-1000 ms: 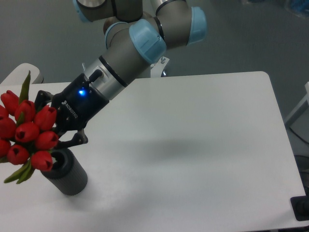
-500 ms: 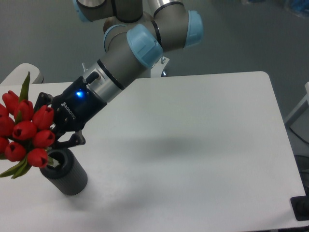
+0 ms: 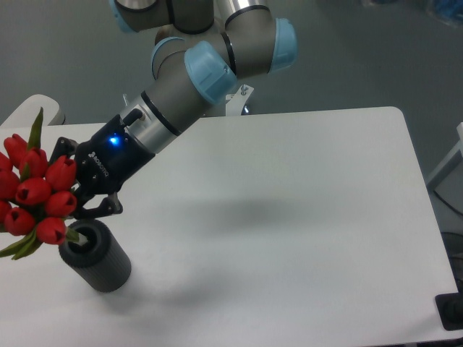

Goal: Insert the flowers into the vase
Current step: 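Push the tulip bunch further down into the vase, straightening it upright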

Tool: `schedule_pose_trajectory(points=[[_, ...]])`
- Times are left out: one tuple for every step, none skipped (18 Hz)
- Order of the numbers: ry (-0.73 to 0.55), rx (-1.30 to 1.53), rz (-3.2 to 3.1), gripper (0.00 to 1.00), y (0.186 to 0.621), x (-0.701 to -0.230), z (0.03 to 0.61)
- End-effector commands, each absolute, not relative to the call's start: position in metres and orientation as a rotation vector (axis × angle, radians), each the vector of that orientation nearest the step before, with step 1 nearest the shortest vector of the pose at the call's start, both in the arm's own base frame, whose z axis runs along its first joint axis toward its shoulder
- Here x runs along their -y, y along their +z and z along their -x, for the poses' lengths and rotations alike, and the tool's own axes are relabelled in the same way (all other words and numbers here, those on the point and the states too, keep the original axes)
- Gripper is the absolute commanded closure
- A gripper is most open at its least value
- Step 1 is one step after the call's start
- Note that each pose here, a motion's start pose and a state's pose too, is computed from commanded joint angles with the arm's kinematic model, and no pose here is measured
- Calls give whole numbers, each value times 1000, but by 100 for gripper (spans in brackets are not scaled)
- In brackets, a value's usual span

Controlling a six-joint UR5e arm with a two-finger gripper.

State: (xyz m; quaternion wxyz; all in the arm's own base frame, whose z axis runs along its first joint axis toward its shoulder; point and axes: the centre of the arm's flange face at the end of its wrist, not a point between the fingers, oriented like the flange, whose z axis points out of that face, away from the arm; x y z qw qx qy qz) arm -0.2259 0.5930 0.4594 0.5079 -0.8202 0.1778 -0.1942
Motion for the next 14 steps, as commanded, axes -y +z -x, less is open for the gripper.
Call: schedule_pose_trajectory(points=[[-465,-438,1978,69,455,-592,225],[-469,-441,1979,69,451,-591,224],[-466,-448,1978,69,449,-591,224],[-462,-455,1978,69,448,-591,224],[-457,-466,1976,69,445,-590,224],[-452,-481,1976,69,441,-589,223],[-454,-493,1978,69,432,-588,221],[-456,-503,1980,69,425,-586,220],[-456,-510,1980,69,421,-584,219],[-453,-523,1978,69,417,-584,218],[-451,-533,1978,68,412,-583,217],[-452,-544,1978,68,405,-581,216],[-449,-555,1978,68,401,-581,216],[-453,-558,1979,68,398,-581,215]])
